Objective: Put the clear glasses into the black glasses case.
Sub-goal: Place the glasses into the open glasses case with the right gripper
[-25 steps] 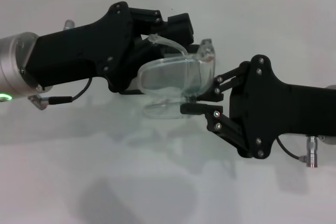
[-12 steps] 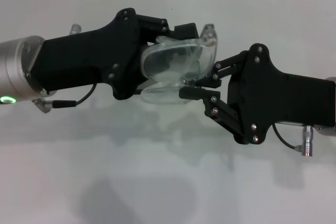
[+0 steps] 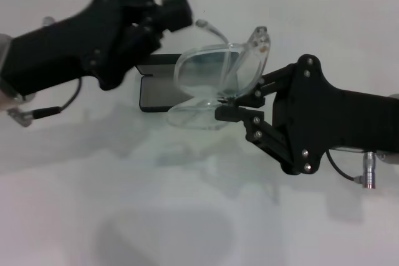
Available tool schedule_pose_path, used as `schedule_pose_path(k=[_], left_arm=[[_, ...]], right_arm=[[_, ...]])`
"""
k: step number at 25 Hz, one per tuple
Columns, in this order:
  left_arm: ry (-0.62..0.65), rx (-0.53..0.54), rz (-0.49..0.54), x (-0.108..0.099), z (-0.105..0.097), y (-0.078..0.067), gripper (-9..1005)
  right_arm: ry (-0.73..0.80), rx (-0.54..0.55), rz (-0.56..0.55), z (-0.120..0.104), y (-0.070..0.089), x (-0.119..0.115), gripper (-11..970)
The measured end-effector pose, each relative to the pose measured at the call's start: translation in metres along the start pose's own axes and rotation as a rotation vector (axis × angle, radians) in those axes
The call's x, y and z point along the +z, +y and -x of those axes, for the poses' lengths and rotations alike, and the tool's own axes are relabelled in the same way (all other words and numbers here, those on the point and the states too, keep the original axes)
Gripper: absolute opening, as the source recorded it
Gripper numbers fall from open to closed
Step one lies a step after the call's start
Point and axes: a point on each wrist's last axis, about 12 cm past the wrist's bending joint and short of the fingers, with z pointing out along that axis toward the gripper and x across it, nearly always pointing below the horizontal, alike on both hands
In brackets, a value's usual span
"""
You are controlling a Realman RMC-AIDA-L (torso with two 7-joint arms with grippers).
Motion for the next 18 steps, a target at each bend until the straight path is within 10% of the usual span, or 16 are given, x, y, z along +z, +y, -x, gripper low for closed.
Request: schedule_pose_path(k=[9,18], left_arm=[[0.044,-0.014,0.165,-0.057,-0.003,-0.019,56],[0.123,-0.067,0.244,-0.088,-0.017,-0.044,56]], right_arm=[[0.083,0.117,-0.086,0.007,-0.026,-0.018,53],[0.657,0.181,-0.003,0.033,-0.090,0.007,53]])
